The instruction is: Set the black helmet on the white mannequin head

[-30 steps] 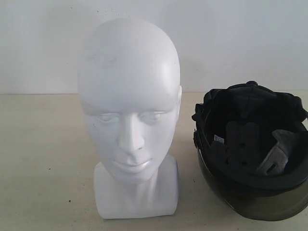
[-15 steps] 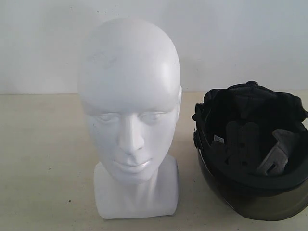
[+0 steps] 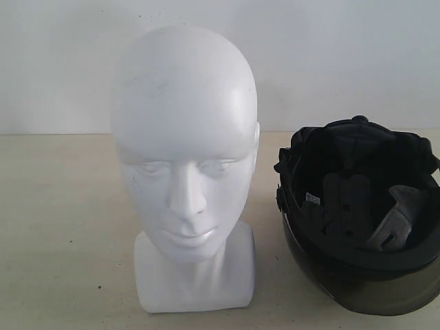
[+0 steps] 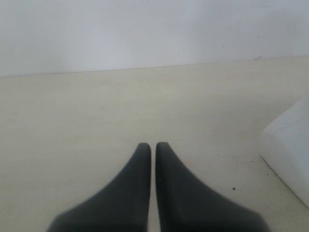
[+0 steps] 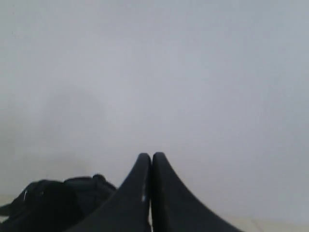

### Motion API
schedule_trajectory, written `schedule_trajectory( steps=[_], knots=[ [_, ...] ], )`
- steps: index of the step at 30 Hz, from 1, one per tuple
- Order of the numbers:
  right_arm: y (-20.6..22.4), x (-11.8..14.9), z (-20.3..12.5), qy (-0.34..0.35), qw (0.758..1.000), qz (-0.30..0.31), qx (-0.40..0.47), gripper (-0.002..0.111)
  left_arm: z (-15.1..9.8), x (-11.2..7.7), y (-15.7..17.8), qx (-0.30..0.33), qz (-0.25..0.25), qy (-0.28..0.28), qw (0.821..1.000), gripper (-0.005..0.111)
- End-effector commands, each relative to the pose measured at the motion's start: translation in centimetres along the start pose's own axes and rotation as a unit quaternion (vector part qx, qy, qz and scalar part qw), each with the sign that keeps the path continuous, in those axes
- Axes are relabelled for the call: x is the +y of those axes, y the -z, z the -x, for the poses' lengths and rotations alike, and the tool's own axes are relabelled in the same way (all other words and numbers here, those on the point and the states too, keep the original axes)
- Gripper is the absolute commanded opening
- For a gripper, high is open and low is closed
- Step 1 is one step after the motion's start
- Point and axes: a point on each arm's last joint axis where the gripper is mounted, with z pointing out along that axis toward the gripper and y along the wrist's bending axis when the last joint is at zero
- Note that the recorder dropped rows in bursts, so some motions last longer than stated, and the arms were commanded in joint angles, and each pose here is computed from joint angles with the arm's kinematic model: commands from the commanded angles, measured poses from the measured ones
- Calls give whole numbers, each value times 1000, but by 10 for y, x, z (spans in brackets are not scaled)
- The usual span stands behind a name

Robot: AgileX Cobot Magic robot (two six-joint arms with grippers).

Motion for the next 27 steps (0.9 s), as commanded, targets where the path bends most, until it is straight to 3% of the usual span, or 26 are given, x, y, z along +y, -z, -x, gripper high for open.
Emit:
schedule_trajectory(
  steps=[1,9,20,27],
  knots=[
    [0,-5,40,22,998,-9,-50,0,-1,-1,0,0,-4,5,1000,5],
    [-44,-9,79,24,998,4,57,0,-1,-1,0,0,-4,5,1000,5],
    [-70,-11,93,20,1000,0,21,0,-1,-1,0,0,-4,5,1000,5],
    [-79,-9,83,-80,995,0,63,0,-1,-1,0,0,-4,5,1000,5]
  ],
)
